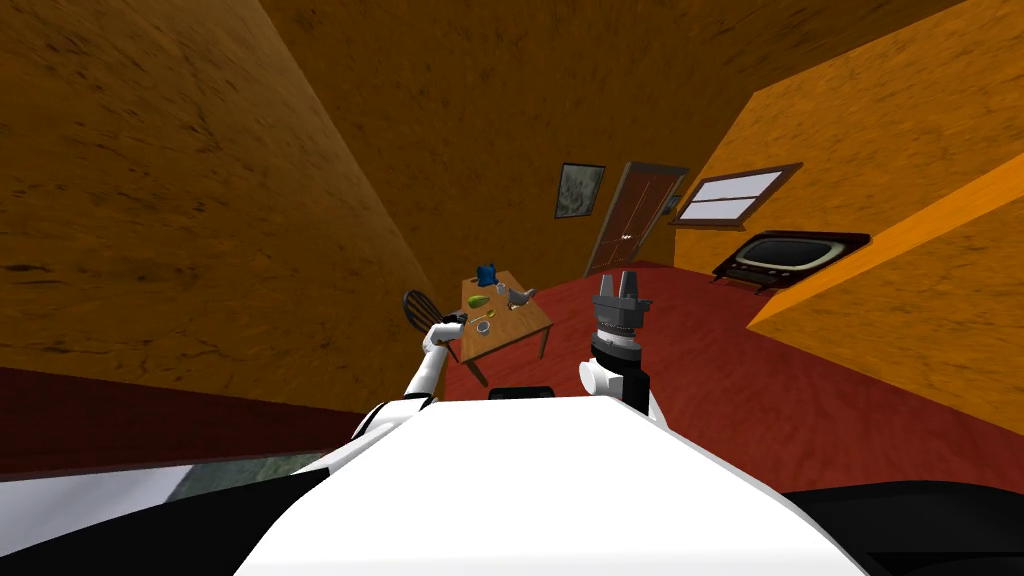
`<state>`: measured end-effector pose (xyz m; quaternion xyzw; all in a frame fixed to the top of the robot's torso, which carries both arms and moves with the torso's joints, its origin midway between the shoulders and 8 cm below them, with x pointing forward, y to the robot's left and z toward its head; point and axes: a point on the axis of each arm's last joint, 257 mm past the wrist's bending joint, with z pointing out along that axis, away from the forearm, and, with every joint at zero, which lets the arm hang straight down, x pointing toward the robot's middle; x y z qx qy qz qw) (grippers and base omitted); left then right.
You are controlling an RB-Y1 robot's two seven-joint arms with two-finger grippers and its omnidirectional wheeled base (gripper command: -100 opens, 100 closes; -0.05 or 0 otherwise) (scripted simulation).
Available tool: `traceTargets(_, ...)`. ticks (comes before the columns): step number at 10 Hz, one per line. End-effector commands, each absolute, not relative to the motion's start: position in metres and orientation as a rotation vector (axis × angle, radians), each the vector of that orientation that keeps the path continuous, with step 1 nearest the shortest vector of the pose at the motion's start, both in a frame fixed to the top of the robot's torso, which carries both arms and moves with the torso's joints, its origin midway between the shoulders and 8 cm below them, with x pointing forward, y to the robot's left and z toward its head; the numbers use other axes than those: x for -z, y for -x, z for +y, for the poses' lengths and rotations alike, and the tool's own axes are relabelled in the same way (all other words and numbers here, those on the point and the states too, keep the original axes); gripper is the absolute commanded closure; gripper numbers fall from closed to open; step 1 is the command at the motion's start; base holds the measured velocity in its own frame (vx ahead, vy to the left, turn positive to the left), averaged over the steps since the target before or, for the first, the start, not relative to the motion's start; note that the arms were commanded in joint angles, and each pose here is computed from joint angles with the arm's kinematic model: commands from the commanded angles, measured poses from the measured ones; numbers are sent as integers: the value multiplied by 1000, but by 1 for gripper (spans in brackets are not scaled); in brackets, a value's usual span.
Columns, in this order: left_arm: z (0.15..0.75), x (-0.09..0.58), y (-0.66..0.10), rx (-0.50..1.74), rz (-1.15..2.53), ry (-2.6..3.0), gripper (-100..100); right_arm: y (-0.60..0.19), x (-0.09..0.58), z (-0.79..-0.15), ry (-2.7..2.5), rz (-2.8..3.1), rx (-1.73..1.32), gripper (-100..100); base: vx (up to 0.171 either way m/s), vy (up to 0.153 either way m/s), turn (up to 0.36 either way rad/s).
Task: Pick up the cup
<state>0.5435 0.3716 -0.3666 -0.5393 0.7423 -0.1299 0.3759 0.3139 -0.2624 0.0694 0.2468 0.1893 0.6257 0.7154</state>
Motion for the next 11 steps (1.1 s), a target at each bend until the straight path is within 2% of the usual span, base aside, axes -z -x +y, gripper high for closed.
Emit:
traceTargets(1, 379, 382, -535, 281, 1946, 1426, -100, -314, -69, -262, -547, 419, -1386, 0, 37, -75, -51)
traceTargets(11, 391, 457, -462, 53, 2173, 1635, -100, -314, -69, -262, -547, 419, -1386, 0, 53, -75, -38)
